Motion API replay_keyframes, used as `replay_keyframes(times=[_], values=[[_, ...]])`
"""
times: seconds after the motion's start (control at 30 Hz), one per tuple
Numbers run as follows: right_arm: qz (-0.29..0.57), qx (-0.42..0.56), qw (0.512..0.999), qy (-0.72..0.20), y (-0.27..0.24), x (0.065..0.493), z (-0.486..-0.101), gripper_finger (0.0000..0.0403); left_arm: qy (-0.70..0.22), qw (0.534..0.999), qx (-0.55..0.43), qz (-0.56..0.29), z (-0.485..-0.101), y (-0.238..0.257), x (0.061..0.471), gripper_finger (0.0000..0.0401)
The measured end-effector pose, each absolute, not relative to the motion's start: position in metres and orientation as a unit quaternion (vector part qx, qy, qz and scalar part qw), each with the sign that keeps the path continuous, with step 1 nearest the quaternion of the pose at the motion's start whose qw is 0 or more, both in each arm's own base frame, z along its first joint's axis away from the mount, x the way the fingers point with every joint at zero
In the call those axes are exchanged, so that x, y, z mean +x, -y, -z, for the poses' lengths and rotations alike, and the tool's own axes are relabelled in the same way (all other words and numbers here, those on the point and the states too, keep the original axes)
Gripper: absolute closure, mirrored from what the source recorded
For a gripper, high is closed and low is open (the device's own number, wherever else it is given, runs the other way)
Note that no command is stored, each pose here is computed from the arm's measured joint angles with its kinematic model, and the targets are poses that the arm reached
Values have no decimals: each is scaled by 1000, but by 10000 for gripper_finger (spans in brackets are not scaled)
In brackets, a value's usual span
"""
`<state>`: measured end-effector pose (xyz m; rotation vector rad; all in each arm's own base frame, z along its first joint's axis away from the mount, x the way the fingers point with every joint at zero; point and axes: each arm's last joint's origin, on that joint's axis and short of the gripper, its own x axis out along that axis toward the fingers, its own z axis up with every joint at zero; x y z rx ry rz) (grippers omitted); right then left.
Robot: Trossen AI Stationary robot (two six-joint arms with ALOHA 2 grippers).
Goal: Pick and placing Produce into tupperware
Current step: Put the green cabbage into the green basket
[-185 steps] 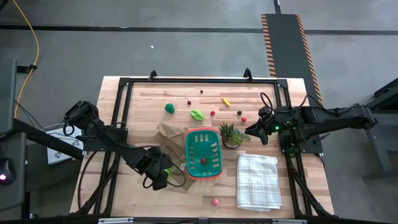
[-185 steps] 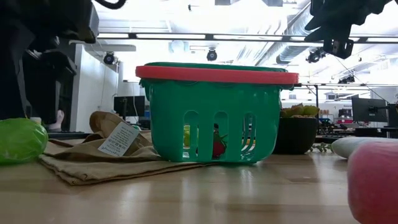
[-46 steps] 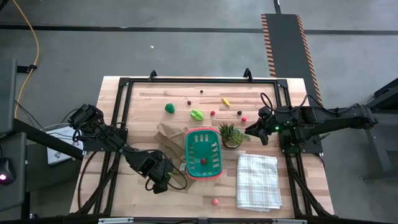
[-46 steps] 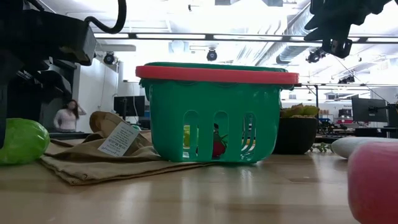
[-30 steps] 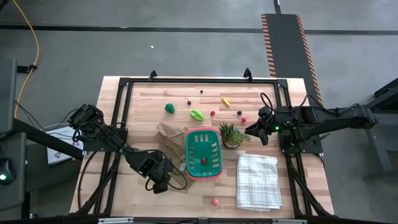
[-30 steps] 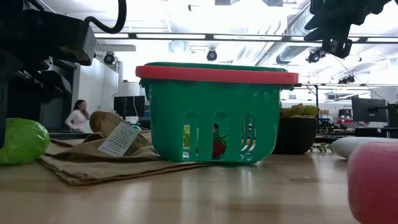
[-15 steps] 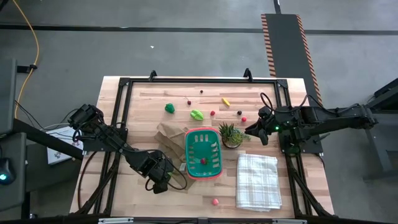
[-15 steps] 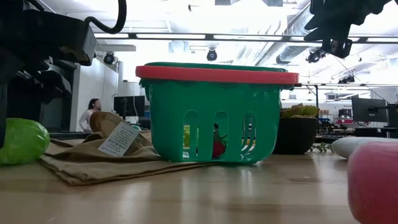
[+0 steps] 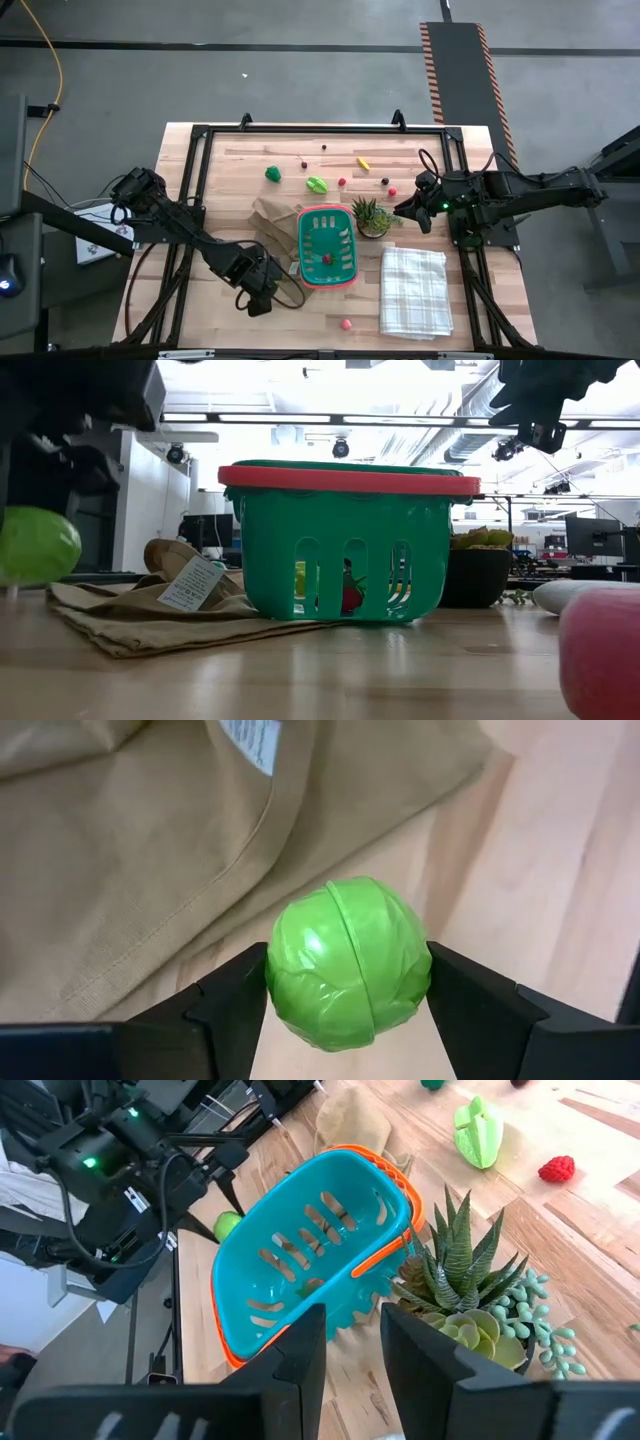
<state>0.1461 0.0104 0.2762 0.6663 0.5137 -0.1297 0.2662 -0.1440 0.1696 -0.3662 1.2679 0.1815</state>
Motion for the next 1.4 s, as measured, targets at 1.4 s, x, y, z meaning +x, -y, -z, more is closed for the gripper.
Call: replay_keyframes(times=[1.4], values=[[64, 328, 909, -248, -10, 146, -276, 313, -444, 886, -94, -94, -300, 48, 356, 164]])
